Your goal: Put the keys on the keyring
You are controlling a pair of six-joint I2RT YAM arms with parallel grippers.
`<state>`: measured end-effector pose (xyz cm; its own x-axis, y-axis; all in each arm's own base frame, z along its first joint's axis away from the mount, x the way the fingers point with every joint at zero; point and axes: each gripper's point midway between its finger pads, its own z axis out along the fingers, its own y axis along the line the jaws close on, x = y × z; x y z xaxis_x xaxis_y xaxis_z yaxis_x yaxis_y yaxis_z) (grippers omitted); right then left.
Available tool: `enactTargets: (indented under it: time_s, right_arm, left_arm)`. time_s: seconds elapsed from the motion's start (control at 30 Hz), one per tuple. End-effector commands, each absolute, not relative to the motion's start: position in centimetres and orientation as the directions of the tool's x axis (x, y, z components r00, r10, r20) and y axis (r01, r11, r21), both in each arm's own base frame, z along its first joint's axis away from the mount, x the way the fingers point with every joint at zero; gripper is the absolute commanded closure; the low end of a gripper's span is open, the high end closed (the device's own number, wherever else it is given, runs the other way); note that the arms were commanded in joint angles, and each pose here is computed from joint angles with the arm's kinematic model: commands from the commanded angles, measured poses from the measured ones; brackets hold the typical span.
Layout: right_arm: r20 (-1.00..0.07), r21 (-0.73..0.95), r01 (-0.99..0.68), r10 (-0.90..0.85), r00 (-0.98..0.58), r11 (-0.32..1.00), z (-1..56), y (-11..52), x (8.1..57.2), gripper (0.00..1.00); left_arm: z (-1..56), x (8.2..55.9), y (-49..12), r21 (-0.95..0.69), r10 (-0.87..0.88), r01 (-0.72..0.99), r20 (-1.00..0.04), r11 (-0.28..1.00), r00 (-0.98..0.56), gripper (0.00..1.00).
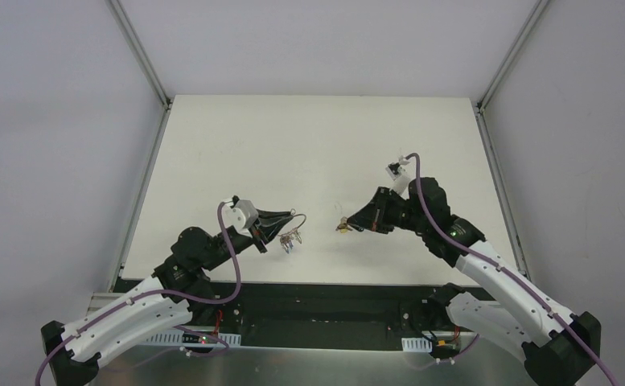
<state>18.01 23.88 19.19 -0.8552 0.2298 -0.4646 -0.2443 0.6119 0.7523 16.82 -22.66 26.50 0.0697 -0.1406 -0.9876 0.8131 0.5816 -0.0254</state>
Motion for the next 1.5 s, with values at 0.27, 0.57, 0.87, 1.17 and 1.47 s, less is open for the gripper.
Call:
enactTargets:
  time_s: [0.27, 0.57, 0.87, 1.17, 1.47]
  right_arm:
    - [-0.504, 0.864, -0.490, 0.216, -0.836, 0.119, 29.1, 28.4, 15.2, 1.00]
    - [-0.478, 0.872, -0.489, 0.163, -0.863, -0.032, 30.4, 31.1, 13.1, 1.00]
    - [-0.449, 0.866, -0.469, 0.142, -0.882, -0.175, 31.4, 32.4, 11.9, 1.00]
    - [-0.441, 0.858, -0.462, 0.138, -0.887, -0.224, 31.9, 32.8, 11.0, 1.00]
    - [-0.409, 0.854, -0.431, 0.138, -0.902, -0.291, 32.8, 32.9, 10.3, 1.00]
  left_arm:
    - [29.3, 16.1, -22.2, -0.014, -0.222, 0.821, -0.965, 0.571, 0.138, 1.00]
    - [29.8, 15.6, -22.2, 0.006, -0.245, 0.832, -0.954, 0.554, 0.171, 1.00]
    - [30.4, 14.9, -22.3, 0.047, -0.268, 0.849, -0.939, 0.527, 0.218, 1.00]
    - [31.8, 13.5, -22.7, 0.088, -0.330, 0.880, -0.906, 0.467, 0.266, 1.00]
    - [33.3, 12.0, -22.9, 0.122, -0.388, 0.905, -0.874, 0.407, 0.292, 1.00]
